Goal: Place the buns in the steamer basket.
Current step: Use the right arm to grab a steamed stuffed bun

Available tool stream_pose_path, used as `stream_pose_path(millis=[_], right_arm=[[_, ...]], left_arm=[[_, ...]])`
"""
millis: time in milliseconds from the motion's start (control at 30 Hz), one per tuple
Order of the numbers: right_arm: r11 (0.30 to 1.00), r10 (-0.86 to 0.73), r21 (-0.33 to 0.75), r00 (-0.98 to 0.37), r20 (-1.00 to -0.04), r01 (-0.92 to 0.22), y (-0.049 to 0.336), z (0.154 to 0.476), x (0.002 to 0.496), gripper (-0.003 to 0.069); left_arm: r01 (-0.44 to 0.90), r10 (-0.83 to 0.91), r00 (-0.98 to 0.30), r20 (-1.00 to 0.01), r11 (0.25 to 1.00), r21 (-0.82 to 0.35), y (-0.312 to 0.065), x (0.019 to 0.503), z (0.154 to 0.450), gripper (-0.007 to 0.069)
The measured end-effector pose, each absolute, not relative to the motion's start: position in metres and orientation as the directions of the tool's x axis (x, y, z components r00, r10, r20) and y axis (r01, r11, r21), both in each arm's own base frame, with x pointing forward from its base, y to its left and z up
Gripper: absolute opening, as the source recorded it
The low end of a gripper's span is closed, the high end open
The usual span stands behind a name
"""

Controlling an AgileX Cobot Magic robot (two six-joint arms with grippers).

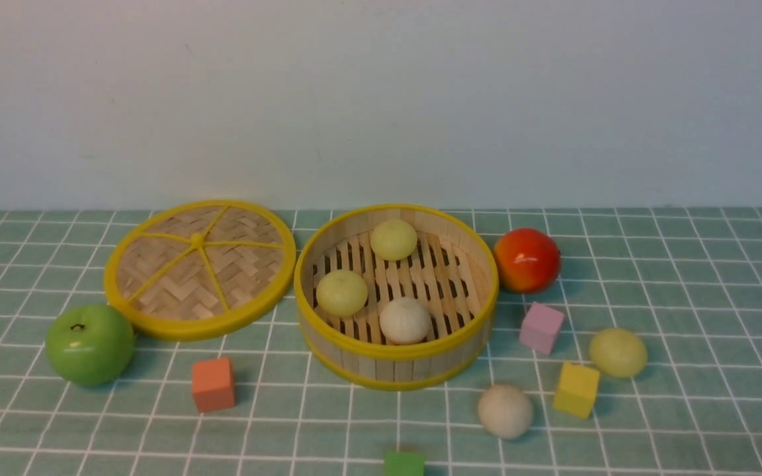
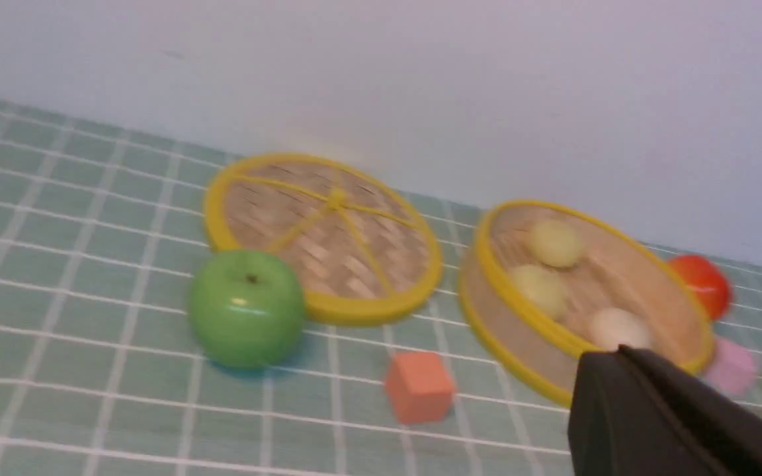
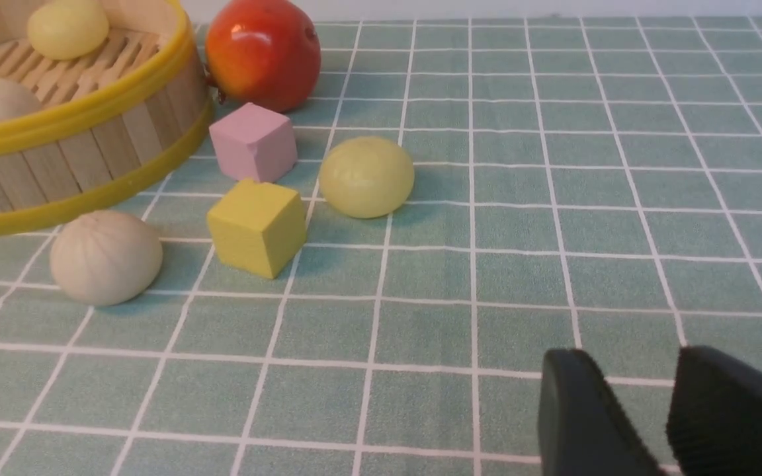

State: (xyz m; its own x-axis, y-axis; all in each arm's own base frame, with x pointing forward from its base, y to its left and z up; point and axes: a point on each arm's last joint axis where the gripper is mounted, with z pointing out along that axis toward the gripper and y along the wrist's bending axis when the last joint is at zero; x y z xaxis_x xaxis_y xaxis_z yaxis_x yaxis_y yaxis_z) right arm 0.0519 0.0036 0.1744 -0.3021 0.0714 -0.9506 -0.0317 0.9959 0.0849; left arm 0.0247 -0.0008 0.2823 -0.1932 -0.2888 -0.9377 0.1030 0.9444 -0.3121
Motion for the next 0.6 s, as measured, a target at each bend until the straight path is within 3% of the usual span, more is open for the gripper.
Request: stream_pose_path(millis=[133,333,600], right_arm=[[0.996,0.071,0.085,-0.302,-0.951,-0.032,0.004,0.174,0.052,0.0238],[0.996,0.071,0.085,-0.301,-0.951,-0.032,0.004,0.174,0.052,0.0238],[0.996,0.072,0.085,-0.301,-0.951,-0.032,0.004,0.174,0.052,0.024]], left_arm=[[-0.059,-0.26,-0.225,-0.939,0.966,-0.254,0.001,0.043,0.228,-0.0011],[-0.132,-0.184,-0.354,-0.917,0.981,-0.145,0.006,0.05,0.168,-0.0008],[-0.117,-0.133,-0.314,-0.94,0.988,-0.1,0.007,0.052,0.169,-0.0004]])
